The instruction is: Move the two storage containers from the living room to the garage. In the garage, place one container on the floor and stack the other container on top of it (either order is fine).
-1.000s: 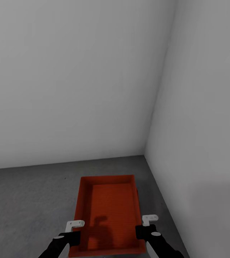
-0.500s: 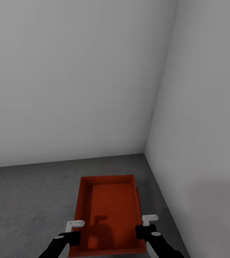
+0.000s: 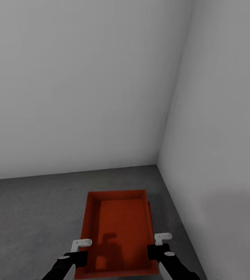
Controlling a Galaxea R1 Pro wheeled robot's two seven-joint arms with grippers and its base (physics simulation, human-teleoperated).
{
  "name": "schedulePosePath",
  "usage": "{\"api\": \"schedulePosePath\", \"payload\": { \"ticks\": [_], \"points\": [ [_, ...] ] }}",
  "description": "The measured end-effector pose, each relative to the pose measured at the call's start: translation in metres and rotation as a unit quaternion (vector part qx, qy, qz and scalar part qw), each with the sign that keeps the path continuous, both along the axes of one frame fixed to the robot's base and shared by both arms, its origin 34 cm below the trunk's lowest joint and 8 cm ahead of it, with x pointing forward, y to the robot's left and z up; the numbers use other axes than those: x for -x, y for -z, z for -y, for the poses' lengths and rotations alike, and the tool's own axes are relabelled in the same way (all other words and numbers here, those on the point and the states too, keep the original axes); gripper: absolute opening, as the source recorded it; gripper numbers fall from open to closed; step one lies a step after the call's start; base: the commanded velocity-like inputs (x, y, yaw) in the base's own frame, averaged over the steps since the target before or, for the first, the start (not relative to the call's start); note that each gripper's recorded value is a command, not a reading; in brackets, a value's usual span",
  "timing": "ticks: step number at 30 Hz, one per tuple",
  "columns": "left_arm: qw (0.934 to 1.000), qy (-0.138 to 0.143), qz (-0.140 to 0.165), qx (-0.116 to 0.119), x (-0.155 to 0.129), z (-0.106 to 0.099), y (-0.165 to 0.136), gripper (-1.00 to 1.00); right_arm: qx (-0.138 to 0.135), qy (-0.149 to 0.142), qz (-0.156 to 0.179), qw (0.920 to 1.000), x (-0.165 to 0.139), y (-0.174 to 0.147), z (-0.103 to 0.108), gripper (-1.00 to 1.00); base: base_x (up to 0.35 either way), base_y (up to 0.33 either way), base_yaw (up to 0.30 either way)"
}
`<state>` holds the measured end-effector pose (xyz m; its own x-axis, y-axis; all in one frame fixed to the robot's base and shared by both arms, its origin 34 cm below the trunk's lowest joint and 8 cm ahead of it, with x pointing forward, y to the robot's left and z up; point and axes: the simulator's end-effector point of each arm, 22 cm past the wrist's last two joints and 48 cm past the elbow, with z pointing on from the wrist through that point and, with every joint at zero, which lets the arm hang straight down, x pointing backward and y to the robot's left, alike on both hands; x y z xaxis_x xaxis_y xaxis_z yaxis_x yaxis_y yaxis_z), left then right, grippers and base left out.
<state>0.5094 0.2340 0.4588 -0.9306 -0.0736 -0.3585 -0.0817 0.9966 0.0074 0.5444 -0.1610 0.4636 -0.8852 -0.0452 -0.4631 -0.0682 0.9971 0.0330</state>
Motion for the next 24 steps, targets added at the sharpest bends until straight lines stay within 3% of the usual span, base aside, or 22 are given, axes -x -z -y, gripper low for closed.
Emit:
{"api": "schedulePosePath", "payload": {
  "ticks": [24],
  "points": [
    [0.9999,0.000,-0.013,0.000,0.008,0.000,0.010,-1.00,0.000,0.000,-0.013,0.9999,0.008,0.011,0.000,-1.00,0.000,0.000,0.000]
  ]
}}
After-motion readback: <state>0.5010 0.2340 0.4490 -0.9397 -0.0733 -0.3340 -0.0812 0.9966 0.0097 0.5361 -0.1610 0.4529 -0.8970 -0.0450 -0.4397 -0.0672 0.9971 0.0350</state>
